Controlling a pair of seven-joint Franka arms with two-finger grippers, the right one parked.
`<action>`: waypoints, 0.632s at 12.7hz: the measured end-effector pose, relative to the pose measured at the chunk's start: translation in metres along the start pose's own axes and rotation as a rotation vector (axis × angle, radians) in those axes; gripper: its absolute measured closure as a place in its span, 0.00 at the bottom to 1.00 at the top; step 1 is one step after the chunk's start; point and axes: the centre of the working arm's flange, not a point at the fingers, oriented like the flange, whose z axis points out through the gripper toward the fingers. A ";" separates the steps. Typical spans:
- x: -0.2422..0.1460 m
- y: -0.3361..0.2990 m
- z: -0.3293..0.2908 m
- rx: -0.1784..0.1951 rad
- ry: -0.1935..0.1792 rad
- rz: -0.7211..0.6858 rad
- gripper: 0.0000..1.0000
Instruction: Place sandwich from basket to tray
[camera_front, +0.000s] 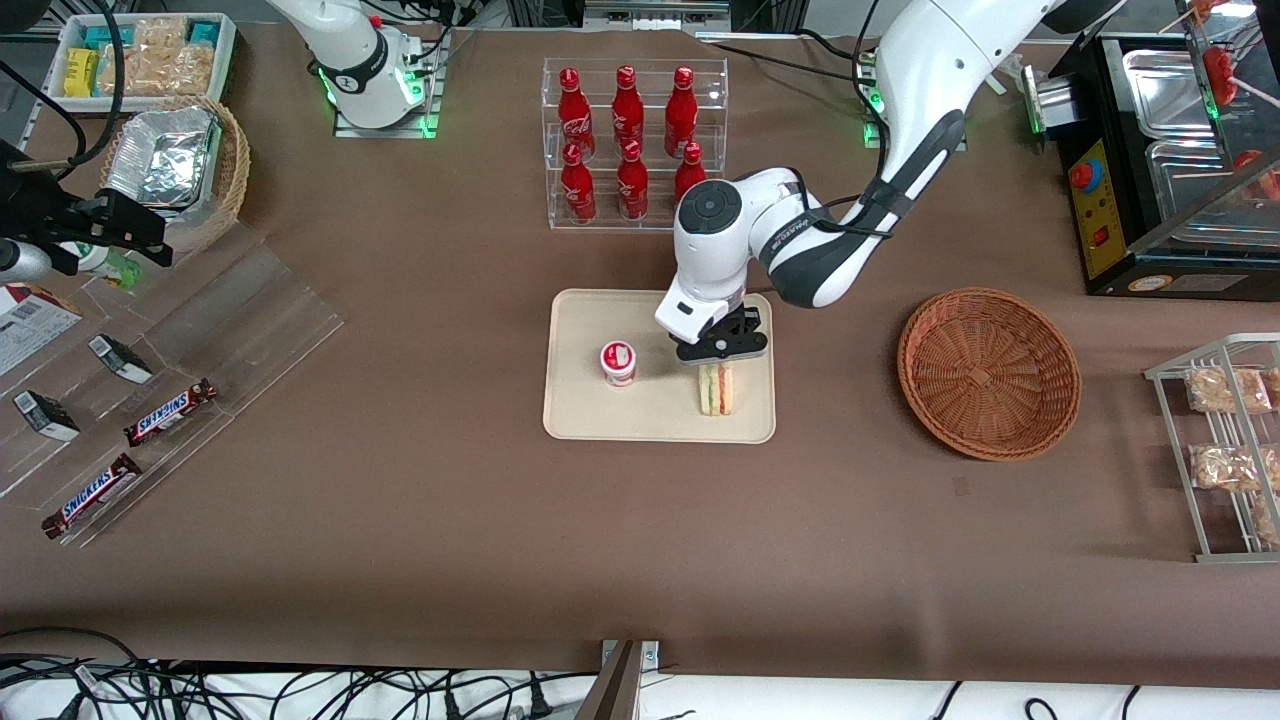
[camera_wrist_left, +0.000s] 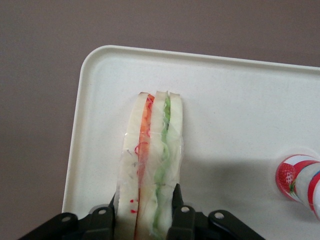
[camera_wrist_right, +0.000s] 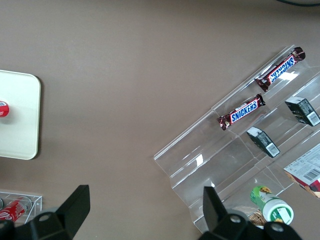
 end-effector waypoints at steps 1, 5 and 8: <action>0.000 0.000 0.000 0.000 0.000 -0.001 0.45; 0.012 -0.004 -0.012 -0.009 0.019 -0.019 0.07; 0.033 -0.012 -0.054 0.001 0.038 -0.077 0.00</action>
